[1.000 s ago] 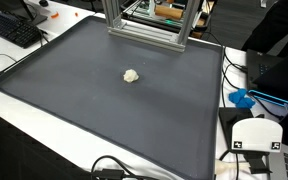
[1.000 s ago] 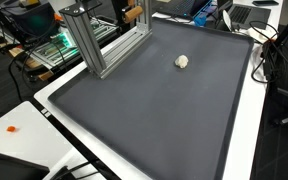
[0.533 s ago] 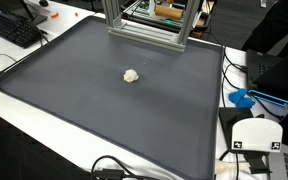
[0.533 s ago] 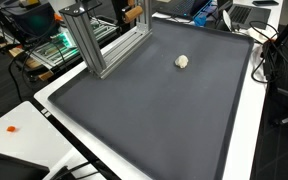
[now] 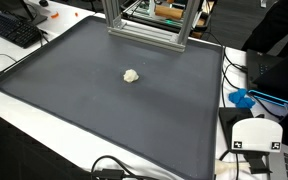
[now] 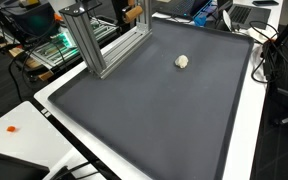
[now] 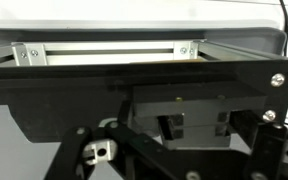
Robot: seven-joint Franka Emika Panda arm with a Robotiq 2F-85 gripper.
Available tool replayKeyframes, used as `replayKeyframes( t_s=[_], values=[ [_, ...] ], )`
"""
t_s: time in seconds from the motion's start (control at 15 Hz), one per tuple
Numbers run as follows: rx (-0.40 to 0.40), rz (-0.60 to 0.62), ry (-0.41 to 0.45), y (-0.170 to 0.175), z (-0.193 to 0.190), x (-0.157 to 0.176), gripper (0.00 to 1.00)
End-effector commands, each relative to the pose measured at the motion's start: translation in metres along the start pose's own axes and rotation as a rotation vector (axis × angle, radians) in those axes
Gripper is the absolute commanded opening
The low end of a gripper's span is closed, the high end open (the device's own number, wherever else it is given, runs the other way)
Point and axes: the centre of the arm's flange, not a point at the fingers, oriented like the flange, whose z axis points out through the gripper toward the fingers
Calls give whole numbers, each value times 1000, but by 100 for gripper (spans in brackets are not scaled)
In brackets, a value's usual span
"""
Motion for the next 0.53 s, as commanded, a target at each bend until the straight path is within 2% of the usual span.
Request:
replayKeyframes(
  t_s=[0.0,0.4,0.47],
  values=[
    [-13,5,3,4,10,-10,100],
    [-8,10,4,5,15,-9,99],
    [-8,10,5,5,16,-9,94]
  ],
)
